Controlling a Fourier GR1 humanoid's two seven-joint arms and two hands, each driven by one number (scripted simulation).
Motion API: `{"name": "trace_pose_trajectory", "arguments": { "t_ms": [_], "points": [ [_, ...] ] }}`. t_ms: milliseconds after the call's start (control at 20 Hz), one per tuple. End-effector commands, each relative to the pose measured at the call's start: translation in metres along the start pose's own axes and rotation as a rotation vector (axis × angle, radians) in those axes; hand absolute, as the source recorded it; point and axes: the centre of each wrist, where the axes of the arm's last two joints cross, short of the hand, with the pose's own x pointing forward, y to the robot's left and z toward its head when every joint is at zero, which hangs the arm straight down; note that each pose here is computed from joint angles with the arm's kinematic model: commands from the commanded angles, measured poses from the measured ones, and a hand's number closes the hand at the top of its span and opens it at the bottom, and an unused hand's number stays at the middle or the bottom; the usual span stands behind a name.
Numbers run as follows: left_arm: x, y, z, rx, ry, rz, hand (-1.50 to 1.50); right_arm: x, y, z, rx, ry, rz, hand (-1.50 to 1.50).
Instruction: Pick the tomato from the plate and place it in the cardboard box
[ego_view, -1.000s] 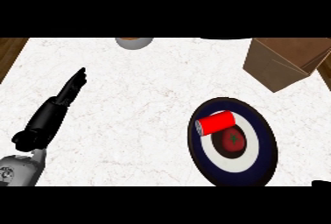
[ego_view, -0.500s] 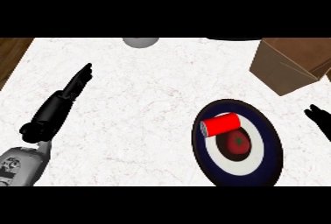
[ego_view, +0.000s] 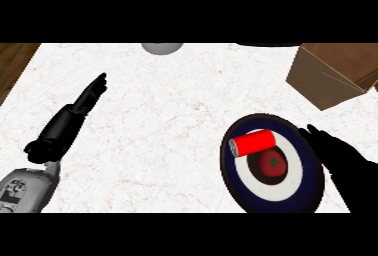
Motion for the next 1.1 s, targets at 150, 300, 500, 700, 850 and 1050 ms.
{"name": "trace_pose_trajectory", "arguments": {
  "t_ms": [150,300,500,700,850,1050],
  "points": [
    [-0.004,-0.007,-0.009,0.003,-0.002,-0.006,0.00,0.027,0.026,-0.016,0.075,0.042,0.013,-1.50],
    [0.002,0.013,0.008,0.004,0.003,-0.004,0.00,0.032,0.031,-0.033,0.062,0.100,0.045,-1.50],
    [-0.015,0.013,0.000,0.005,-0.004,0.005,0.00,0.051,0.044,-0.031,0.019,0.115,0.059,-1.50],
    [0.002,-0.005,0.006,-0.009,0.003,0.006,0.00,0.040,0.064,-0.049,0.024,0.127,0.080,-1.50],
    [0.000,0.020,0.003,0.006,0.008,-0.002,0.00,0.033,0.044,-0.061,0.034,0.143,0.078,-1.50],
    [-0.016,-0.012,0.023,-0.002,0.007,-0.006,0.00,0.031,0.062,-0.055,0.049,0.182,0.119,-1.50]
  ]
}}
